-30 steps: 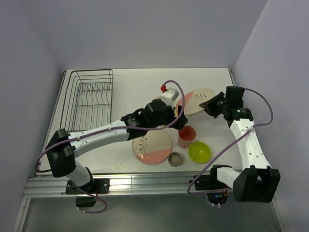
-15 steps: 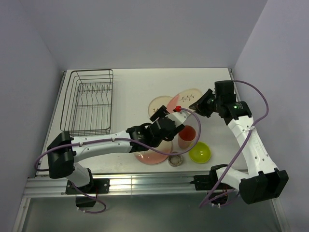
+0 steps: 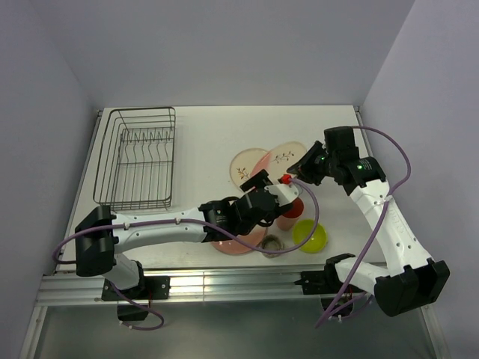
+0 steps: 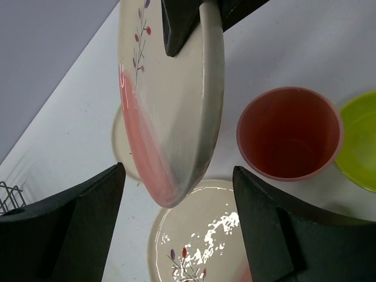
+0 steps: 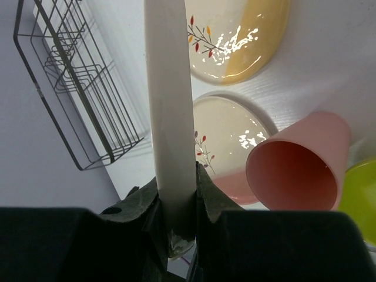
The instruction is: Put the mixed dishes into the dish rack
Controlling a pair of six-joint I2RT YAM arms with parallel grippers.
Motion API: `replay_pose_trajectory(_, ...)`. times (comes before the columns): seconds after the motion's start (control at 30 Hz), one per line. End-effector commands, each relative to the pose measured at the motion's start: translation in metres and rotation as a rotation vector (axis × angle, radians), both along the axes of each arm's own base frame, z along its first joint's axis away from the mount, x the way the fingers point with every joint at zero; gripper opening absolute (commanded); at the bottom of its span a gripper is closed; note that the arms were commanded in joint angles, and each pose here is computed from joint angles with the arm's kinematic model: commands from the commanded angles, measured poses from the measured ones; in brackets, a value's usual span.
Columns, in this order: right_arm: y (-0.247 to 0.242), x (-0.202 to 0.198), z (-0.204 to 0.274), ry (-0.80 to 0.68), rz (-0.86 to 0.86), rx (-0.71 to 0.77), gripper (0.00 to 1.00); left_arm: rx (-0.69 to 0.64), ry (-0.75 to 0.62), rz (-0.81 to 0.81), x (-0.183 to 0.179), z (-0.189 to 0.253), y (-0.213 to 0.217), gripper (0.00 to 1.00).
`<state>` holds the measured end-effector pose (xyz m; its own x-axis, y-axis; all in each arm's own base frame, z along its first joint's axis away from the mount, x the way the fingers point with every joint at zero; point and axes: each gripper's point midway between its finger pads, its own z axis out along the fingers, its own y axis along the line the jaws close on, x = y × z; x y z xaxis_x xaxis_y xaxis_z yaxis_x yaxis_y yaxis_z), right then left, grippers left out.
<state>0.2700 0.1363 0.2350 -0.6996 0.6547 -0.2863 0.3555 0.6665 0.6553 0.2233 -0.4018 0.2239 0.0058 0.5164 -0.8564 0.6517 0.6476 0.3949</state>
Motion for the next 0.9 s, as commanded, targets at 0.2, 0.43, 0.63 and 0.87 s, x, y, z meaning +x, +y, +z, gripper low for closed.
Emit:
replay_pose_trajectory(0.2, 0.021, 0.003, 0.072, -0.214, 0.032, 0.125, 0.00, -0.047, -0.059, 0.043, 0.011, 0.022, -0.019, 0.74)
replay_pose_trajectory(0.43, 0.025, -0.006, 0.080, -0.232, 0.048, 0.139, 0.00, -0.074, -0.078, 0.107, 0.026, 0.020, -0.015, 0.29)
replay_pose_trajectory(0.63, 0.024, -0.005, 0.085, -0.256, 0.069, 0.113, 0.00, -0.132, -0.066, 0.126, 0.032, 0.032, 0.003, 0.00)
replay_pose_trajectory(0.87, 0.023, -0.003, 0.096, -0.309, 0.083, 0.097, 0.60, -0.233, -0.032, 0.133, 0.027, 0.050, 0.033, 0.00)
